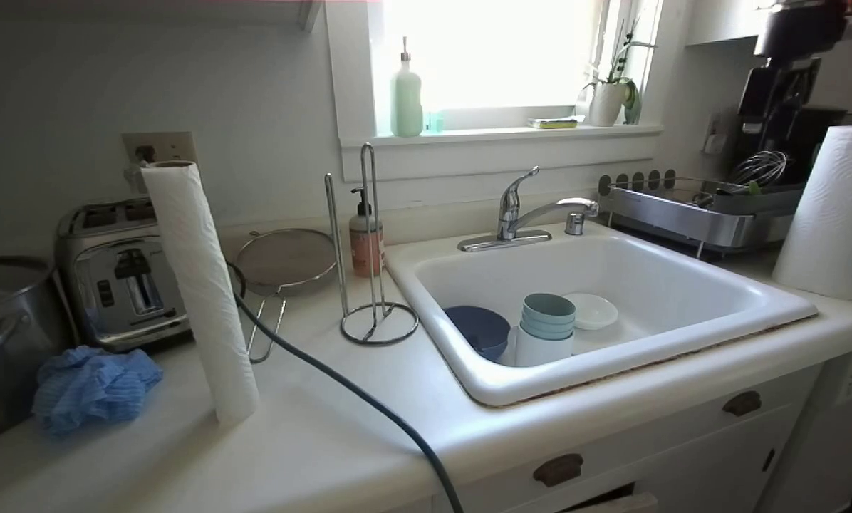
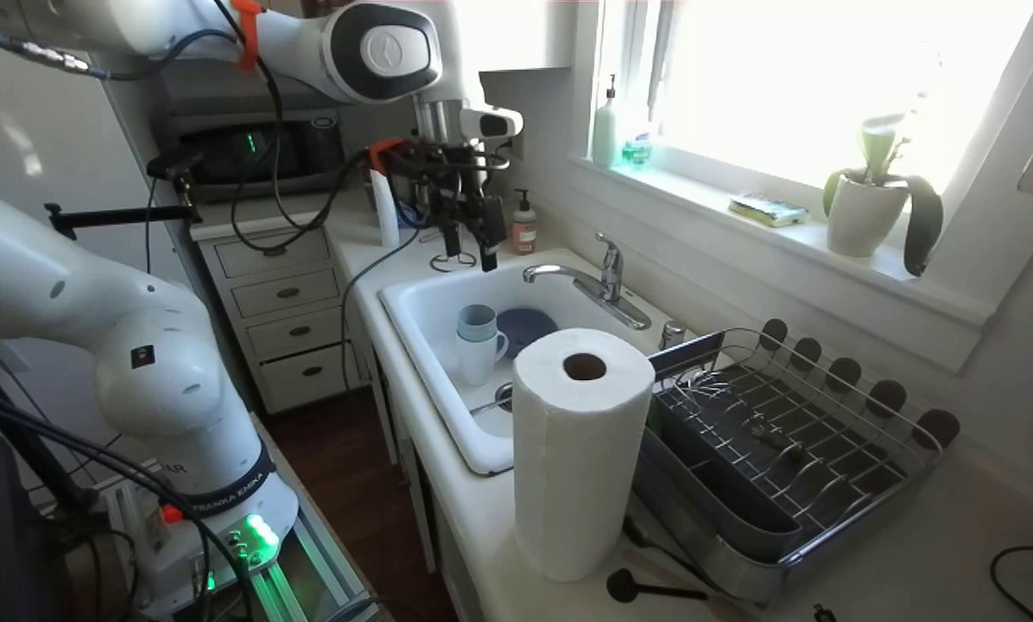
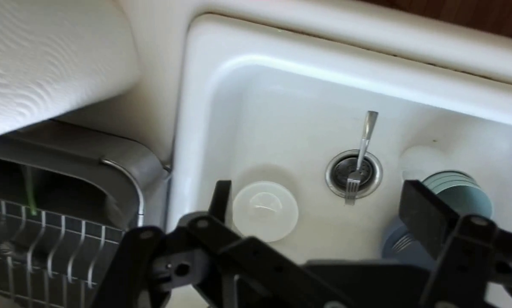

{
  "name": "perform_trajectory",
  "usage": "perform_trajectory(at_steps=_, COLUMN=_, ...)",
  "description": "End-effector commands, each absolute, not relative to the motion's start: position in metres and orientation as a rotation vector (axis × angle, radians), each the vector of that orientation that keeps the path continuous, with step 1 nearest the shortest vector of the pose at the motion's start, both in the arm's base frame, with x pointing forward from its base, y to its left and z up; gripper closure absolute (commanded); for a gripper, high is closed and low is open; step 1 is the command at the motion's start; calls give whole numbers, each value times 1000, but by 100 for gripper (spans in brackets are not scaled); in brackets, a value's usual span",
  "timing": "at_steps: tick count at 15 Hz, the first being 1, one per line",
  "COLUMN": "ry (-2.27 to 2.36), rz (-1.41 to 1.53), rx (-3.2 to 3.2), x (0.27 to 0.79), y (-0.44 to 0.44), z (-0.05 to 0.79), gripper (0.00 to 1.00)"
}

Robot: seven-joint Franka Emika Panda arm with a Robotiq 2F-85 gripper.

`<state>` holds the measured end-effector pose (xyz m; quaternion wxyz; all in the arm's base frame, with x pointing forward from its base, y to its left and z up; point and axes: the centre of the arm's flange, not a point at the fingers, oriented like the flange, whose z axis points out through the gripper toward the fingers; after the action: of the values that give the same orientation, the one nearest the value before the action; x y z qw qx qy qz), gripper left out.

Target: Put the paper towel to the right on the paper towel stand to the left

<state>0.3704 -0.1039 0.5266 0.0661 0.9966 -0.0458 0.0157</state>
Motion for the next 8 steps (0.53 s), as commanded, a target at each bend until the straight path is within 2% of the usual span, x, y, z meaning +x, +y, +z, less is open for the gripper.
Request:
perform_trajectory(at_steps=1, ry=-267, rz=80, rx=2976, x=358, y=-152, z=556, gripper=0)
perform_trajectory(at_steps=8, ry=-516, rz=155, rx=2961, x=338, y=-232, z=574, gripper=0)
